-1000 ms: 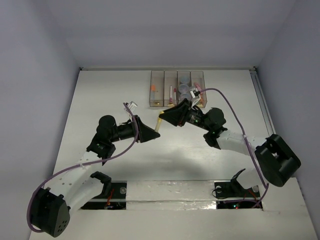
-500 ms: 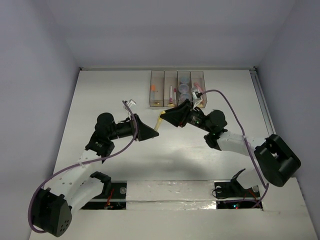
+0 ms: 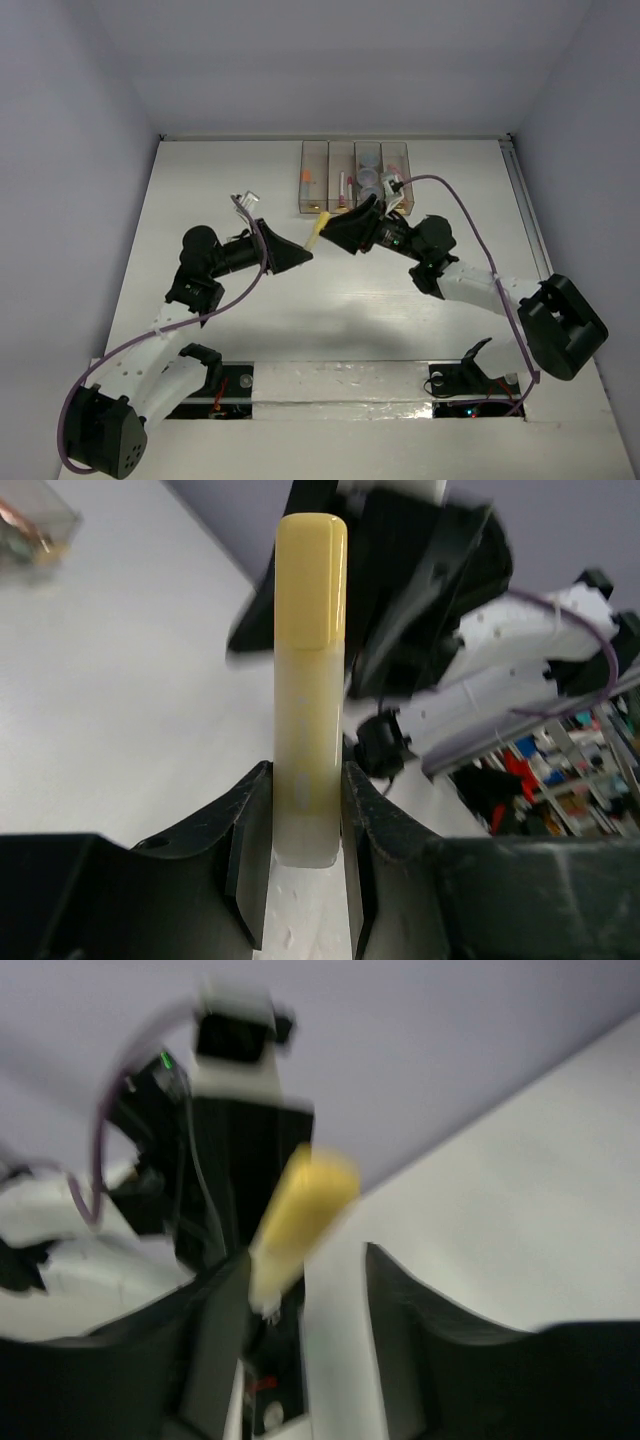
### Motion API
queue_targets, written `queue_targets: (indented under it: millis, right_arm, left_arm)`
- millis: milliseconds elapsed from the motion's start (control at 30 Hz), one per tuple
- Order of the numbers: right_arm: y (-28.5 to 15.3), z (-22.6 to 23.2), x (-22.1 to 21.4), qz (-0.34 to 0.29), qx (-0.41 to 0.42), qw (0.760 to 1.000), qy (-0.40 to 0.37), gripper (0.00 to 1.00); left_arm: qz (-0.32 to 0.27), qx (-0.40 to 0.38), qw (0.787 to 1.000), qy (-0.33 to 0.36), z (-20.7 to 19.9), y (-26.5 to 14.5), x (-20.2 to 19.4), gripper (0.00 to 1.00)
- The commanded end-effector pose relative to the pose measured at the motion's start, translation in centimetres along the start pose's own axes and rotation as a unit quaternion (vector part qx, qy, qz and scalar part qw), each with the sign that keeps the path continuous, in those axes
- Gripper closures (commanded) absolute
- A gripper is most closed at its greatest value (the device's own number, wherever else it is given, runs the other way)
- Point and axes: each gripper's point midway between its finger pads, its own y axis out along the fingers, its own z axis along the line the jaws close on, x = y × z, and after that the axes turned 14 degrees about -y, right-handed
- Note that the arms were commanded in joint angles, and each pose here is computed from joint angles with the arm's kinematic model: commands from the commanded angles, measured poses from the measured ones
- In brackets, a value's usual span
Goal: Sort the stationery into containers
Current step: Place the pen in the storage box.
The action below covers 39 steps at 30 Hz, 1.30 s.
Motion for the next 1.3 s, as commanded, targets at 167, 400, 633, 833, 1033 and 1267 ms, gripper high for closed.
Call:
queue_targets:
  millis: [167,400,633,833,1033,1267]
  right_arm:
    - [-1.1,4.9,-3.6,0.094,0.074,0.993,0.005,0.23]
    - [-5.0,3.8,-3.9,0.099,-0.016,0.994,-0.040,0.10]
    - [-9.4,-0.2,-6.6,0.128,-0.152,0.978,-0.058,0.18]
    - [-11.9,-2.0,-7.6,0.147,-0.220,0.963,-0.059,0.21]
    - [-12.6,-2.1,-7.8,0.161,-0.233,0.957,-0.063,0.21]
    - [-13.3,-2.2,-7.5,0.161,-0.244,0.953,-0.074,0.21]
  left_arm:
    - [-0.150,-0.073,0.977,0.131,-6.4,-0.6,6.9,1.00]
    - [-0.213,-0.023,0.969,0.123,-4.5,-0.3,10.0,1.00]
    - [-0.294,0.084,0.949,0.083,0.6,1.9,16.9,1.00]
    - [-0.315,0.214,0.922,0.075,8.1,3.6,21.4,1.00]
    - [-0.326,0.293,0.896,0.077,13.4,5.4,25.2,1.00]
    - [-0.305,0.384,0.868,0.076,20.2,6.7,27.1,1.00]
